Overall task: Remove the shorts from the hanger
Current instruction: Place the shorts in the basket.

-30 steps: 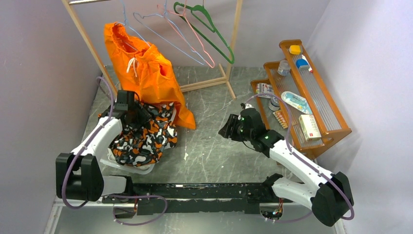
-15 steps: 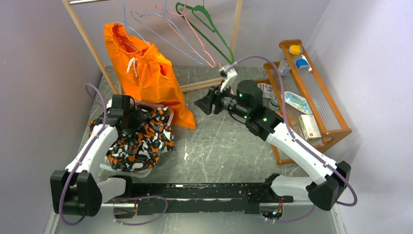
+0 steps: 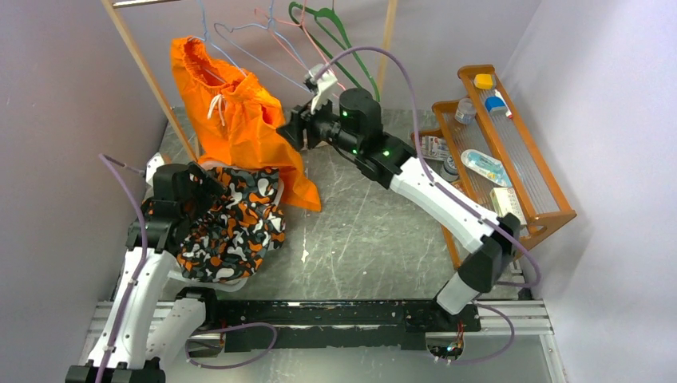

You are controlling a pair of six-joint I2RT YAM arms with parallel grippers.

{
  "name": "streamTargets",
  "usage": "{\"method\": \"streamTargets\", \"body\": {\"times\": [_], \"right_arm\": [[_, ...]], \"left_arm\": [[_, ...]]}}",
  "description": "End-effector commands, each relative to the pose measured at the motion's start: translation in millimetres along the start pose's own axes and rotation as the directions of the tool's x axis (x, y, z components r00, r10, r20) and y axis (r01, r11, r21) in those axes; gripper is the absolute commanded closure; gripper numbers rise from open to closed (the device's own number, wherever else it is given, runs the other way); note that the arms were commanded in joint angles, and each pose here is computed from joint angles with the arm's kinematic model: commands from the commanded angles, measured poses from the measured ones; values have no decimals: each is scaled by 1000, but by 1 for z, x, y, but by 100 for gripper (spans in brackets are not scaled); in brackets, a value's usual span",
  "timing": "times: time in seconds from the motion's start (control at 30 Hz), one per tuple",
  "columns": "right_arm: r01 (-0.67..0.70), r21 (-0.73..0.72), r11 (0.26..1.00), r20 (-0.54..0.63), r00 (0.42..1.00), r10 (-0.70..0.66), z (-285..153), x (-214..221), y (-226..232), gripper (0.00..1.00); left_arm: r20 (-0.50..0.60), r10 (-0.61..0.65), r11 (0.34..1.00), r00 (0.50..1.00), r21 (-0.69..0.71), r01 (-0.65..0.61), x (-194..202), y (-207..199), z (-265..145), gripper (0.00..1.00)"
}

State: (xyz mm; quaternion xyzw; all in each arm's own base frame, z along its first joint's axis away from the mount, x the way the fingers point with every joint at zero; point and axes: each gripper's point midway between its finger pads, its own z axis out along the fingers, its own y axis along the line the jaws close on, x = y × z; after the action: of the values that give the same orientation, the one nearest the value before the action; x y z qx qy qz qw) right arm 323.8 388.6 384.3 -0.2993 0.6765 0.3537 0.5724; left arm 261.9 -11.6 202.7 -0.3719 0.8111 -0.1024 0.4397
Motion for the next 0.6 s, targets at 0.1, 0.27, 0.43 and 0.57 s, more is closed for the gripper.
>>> {"method": "streamTargets", "body": {"times": [0.1, 0.27, 0.43, 0.57], "right_arm": [[116, -37, 993, 63, 992, -114, 37, -32, 5, 42], [150, 3, 989, 32, 988, -150, 65, -33, -6, 36], [178, -107, 978, -60, 981, -185, 102, -5, 2, 35], [187, -111, 976, -65, 979, -195, 117, 0, 1, 34]], "left_arm": [[48, 80, 997, 996, -14, -79, -13, 7, -11, 9], [52, 163, 982, 985, 89, -167, -9, -5, -12, 9], [63, 199, 975, 978, 88, -204, -1, 5, -9, 8], [95, 188, 974, 978, 108, -198, -2, 6, -14, 7]]}}
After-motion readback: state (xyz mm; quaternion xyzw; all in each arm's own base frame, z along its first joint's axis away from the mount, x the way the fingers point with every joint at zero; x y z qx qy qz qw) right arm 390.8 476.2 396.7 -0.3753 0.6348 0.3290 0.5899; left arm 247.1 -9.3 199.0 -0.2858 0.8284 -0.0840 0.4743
